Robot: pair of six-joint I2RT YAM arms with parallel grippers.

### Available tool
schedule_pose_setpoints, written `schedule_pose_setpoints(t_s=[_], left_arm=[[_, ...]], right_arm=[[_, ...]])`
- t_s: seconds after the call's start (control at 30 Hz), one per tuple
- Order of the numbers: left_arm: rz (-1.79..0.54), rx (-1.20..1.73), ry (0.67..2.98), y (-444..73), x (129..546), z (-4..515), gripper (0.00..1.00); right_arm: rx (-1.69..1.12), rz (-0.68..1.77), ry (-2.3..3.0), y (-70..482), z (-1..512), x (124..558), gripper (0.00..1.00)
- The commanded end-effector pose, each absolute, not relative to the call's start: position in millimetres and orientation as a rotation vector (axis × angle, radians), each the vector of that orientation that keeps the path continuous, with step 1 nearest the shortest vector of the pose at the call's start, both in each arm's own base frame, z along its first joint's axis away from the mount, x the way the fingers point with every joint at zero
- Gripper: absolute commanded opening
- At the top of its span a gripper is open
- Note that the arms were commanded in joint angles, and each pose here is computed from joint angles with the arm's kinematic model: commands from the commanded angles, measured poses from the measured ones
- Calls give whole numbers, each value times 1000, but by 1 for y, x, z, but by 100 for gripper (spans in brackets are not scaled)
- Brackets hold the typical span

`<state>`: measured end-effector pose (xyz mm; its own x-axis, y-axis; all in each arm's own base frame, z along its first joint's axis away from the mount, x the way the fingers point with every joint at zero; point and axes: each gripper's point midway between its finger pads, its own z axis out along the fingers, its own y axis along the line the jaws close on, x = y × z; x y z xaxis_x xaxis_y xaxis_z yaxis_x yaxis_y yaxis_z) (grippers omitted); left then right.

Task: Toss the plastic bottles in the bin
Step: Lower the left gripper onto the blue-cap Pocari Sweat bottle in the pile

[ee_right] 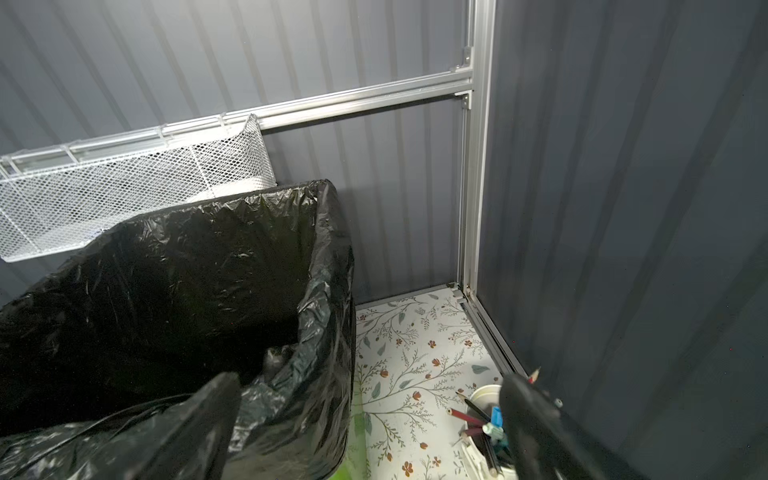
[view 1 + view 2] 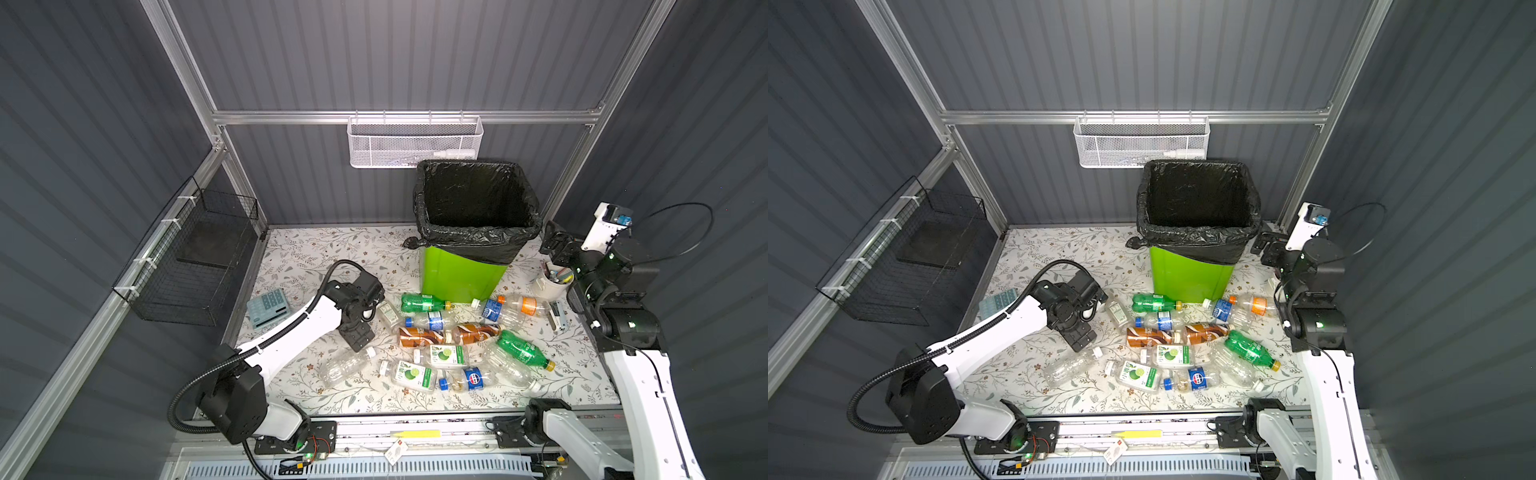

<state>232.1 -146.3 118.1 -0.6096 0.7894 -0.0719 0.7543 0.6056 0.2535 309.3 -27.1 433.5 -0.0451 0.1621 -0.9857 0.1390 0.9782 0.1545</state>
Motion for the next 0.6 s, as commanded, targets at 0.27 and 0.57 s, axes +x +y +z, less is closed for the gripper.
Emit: schedule_pose_setpoints(t_s=[0.27, 0.57], left_arm=[[244, 1172, 2761, -178, 217, 124, 100], [309, 1131, 2953, -177, 202, 92, 98]], right_arm=[[270, 71, 1570, -29, 441, 298, 99], [271, 129, 1587, -24, 432, 309, 99]])
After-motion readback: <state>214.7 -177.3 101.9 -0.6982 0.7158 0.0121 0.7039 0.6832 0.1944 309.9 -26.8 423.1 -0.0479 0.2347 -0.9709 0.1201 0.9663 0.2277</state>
